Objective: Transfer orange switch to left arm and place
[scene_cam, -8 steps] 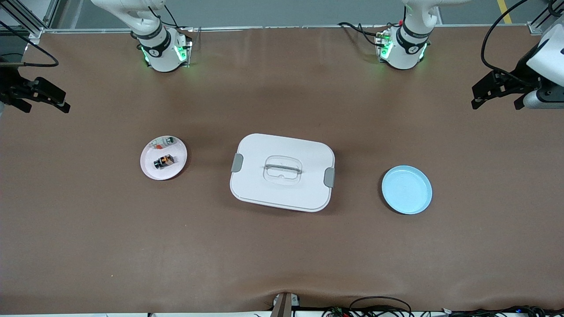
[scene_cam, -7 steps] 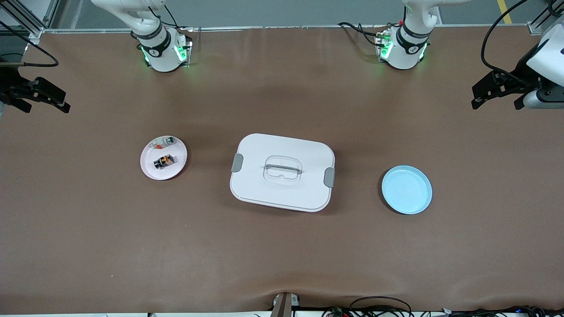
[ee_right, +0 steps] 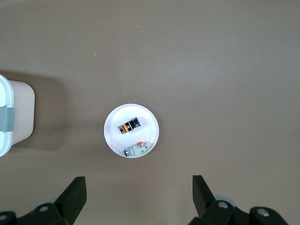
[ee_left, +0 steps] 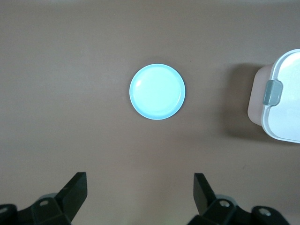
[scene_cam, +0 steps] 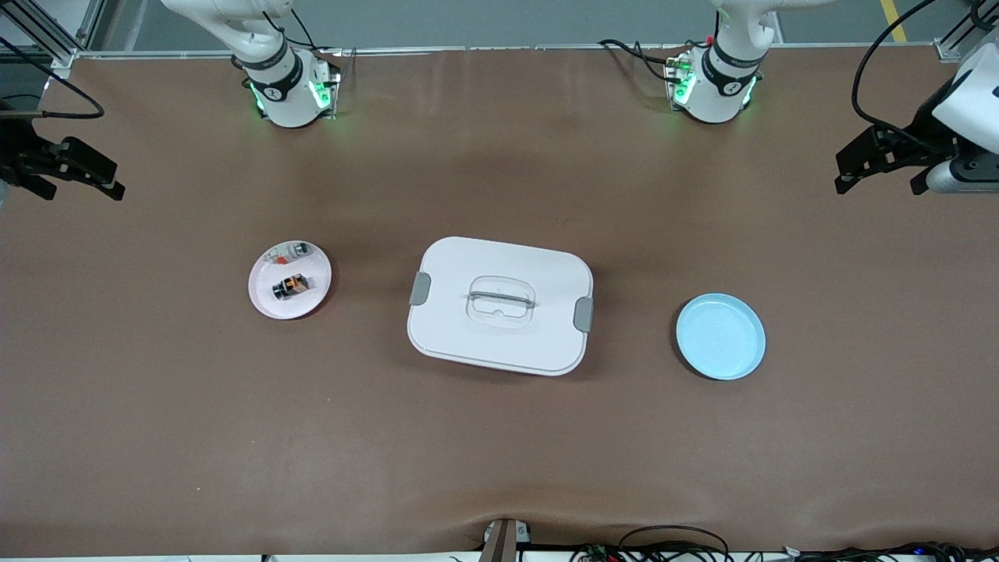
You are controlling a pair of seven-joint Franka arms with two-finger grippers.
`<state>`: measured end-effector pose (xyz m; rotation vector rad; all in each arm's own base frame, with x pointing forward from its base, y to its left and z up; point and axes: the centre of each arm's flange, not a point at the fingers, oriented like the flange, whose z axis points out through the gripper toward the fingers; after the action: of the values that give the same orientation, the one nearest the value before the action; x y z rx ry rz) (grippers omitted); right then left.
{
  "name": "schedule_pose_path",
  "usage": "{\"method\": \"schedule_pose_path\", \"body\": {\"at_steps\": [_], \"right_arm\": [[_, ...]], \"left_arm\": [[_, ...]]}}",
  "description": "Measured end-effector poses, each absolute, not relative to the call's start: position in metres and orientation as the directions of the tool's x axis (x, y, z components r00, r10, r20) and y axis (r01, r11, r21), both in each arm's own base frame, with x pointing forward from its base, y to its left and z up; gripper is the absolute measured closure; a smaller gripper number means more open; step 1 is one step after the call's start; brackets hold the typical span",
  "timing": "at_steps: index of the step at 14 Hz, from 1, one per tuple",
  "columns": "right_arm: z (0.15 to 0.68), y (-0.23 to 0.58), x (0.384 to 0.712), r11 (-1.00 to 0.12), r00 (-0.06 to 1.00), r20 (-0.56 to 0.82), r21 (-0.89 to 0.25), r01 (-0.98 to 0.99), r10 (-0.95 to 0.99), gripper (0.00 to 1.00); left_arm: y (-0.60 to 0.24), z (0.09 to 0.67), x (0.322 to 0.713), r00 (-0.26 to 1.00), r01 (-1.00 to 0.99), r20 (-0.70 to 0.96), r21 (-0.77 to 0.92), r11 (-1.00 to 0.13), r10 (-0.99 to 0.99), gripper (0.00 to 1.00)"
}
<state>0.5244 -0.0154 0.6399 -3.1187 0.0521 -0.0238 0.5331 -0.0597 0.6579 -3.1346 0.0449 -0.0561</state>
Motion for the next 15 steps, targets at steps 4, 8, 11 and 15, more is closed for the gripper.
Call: {"method": "schedule_pose_path", "body": {"at_steps": [4, 8, 11, 15], "right_arm": [[0.6399, -0.0151, 0.5244, -0.999, 0.999, 0.014, -0.025, -0.034, -0.035, 0.0], [0.6398, -0.0151, 0.5242, -0.999, 0.999, 0.013, -0.026, -0.035, -0.036, 0.0], [0.6415, -0.0151, 0.5244, -0.999, 0.999, 0.018, -0.026, -0.036, -0.036, 0.0], [0.6444, -0.015, 0.5238, -0.999, 0.999, 0.014, -0.025, -0.035, -0.036, 0.0]], "left_arm": [[-0.0597, 0.6579, 0.5331, 0.999, -0.029, 0.036, -0.007, -1.0, -0.029, 0.0], [-0.0597, 0.6579, 0.5331, 0.999, -0.029, 0.036, -0.007, -1.0, -0.029, 0.0], [-0.0597, 0.6579, 0.5331, 0.999, -0.029, 0.036, -0.007, -1.0, -0.029, 0.0], [-0.0597, 0.6579, 0.5331, 0.999, -0.029, 0.036, -0.007, -1.0, -0.029, 0.0]]}}
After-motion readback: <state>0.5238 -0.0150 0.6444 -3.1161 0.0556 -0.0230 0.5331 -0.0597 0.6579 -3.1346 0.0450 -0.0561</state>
